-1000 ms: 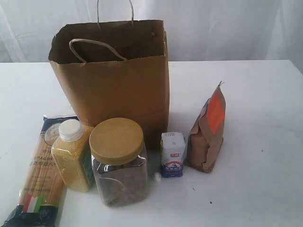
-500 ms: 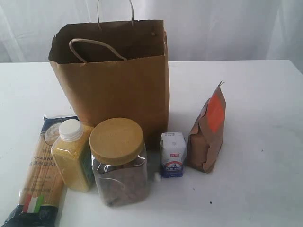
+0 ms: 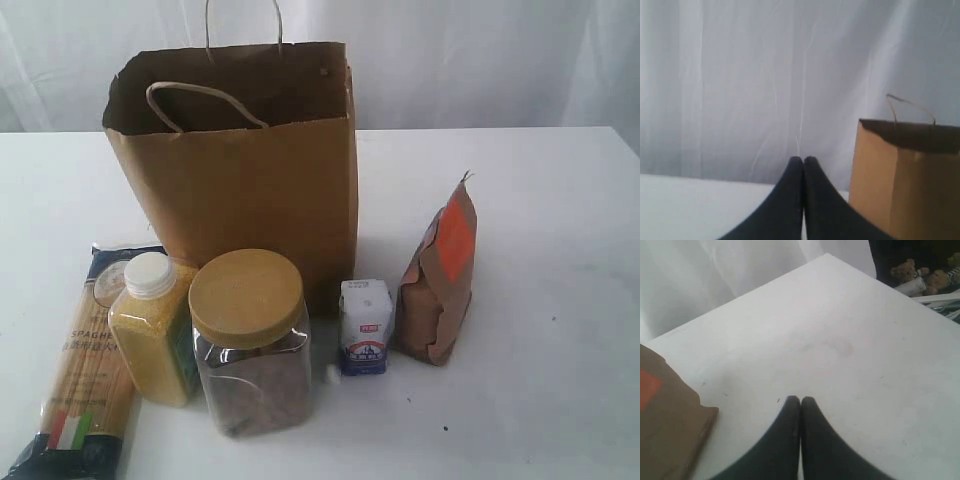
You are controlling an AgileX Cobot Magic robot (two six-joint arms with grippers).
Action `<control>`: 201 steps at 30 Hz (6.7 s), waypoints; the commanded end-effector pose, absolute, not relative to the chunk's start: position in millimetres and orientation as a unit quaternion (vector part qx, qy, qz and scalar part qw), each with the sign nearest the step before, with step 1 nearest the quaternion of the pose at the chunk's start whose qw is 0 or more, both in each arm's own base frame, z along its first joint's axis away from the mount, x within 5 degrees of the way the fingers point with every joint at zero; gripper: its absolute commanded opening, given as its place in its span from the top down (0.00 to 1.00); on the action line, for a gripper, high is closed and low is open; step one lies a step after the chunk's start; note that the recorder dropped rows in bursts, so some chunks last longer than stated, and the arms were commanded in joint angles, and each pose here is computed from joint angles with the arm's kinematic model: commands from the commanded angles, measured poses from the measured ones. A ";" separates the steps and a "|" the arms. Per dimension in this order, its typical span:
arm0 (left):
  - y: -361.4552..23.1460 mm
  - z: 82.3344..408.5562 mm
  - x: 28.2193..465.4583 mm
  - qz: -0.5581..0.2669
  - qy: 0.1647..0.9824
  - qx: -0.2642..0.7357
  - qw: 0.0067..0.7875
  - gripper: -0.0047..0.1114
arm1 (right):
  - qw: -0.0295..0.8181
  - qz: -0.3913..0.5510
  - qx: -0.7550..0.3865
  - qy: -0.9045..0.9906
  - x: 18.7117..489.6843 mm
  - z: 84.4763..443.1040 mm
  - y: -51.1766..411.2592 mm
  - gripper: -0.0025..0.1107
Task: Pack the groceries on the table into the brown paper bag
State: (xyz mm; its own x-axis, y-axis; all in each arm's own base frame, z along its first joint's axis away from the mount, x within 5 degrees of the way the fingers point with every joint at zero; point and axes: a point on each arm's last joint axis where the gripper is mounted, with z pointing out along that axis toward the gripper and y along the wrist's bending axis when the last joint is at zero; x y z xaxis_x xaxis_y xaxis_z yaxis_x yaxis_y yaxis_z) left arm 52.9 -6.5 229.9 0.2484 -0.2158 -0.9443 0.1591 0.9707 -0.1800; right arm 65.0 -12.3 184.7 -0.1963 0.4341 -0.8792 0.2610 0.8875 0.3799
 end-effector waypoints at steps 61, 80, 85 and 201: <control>-100.6 225.8 164.6 -0.161 0.816 0.359 0.424 0.17 | 0.590 0.101 0.261 0.757 64.7 183.9 -12.2 0.98; -107.7 185.3 184.2 -0.158 0.885 0.277 0.339 0.17 | 0.590 0.101 0.261 0.757 64.7 183.9 -12.2 0.98; -108.4 189.0 187.6 -0.160 0.886 0.264 0.347 0.17 | 0.590 0.101 0.261 0.757 64.7 183.9 -12.2 0.98; -182.1 355.0 298.3 -0.302 0.790 0.078 0.529 0.96 | 0.578 0.124 0.286 0.754 64.4 182.2 -11.0 0.98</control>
State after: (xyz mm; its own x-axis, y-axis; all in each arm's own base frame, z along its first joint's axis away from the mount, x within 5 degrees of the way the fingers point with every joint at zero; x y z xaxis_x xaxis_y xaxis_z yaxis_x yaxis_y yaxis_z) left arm 300.7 -172.0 349.5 -0.4368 -0.1650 -0.8843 0.4349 0.8218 -0.3682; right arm 64.7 -10.9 183.0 -0.1767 0.5696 -0.8027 0.2870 0.8099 0.5116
